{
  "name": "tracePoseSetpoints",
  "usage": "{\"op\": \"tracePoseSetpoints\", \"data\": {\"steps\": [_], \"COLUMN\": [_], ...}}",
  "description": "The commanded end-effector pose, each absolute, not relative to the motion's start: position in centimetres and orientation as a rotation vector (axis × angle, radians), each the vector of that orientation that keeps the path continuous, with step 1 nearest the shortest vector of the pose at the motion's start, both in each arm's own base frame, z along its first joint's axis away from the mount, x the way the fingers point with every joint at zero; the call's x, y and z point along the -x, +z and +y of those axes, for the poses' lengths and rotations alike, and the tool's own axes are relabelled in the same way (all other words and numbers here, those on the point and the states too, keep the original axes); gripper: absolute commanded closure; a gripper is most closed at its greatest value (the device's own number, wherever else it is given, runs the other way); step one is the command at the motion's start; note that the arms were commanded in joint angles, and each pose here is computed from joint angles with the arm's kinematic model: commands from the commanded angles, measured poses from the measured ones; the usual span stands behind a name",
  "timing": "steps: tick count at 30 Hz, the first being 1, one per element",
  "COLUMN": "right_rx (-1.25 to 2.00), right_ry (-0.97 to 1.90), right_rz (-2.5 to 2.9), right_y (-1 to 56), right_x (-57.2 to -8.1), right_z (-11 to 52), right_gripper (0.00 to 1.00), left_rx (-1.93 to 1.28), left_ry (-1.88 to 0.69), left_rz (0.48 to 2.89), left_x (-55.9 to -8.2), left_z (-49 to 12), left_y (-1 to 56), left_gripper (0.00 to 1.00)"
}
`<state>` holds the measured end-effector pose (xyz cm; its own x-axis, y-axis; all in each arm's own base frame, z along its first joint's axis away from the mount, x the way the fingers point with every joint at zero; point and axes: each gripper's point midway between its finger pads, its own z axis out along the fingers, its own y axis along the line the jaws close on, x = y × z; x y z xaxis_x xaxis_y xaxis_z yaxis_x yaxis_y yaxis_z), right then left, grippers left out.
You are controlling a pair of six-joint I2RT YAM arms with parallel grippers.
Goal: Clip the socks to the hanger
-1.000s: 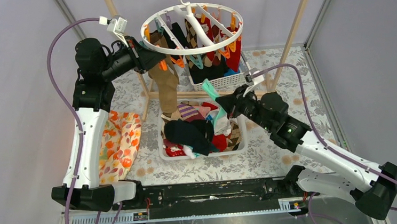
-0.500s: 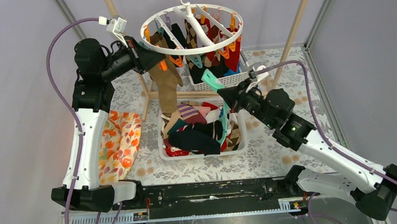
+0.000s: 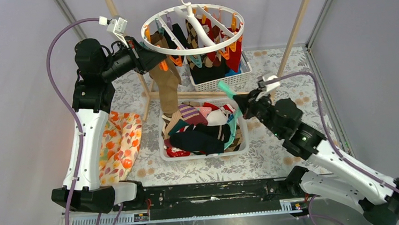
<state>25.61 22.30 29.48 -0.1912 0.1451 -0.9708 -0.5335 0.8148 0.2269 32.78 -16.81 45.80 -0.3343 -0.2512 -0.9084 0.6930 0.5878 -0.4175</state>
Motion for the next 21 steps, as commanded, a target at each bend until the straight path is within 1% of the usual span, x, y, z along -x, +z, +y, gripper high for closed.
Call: {"op": "tracePoseSetpoints", "data": {"steps": [1,4,6,10,13,17,21], "right_rx": [0.186,0.169,0.193,0.307,0.414,0.546,0.622], "right_ry": [0.480,0.461,0.491,0.552,0.667,0.853,0.939], "right_rz": [1.517,1.480,1.465,1.490,1.503,1.598,1.687], "right_y": [35.5,37.1,37.6,37.2,36.7,32.7,27.3], "right_x": [-25.8,-25.2,-24.8,-24.5,-23.8,-22.7,-21.2], "right_z": [17.6,16.3,16.8,19.1,22.0,26.5,30.4], "right_gripper": [1.00,1.00,1.00,1.00,1.00,1.00,1.00], "left_rx": [-0.395,-0.393,-0.392,-0.393,-0.393,-0.394,-0.390], "left_ry": [-1.003,-1.007,-1.010,-1.013,-1.010,-1.006,-1.010], "left_rz": [1.618,1.619,1.619,1.615,1.612,1.611,1.620], "left_x": [-32.3,-32.3,-32.3,-32.2,-32.2,-32.2,-32.3], "left_z": [-16.7,-16.7,-16.8,-16.8,-16.7,-16.7,-16.8], "left_y": [46.4,46.4,46.3,46.4,46.6,46.6,46.2], "left_gripper": [1.00,1.00,1.00,1.00,1.00,1.00,1.00]}}
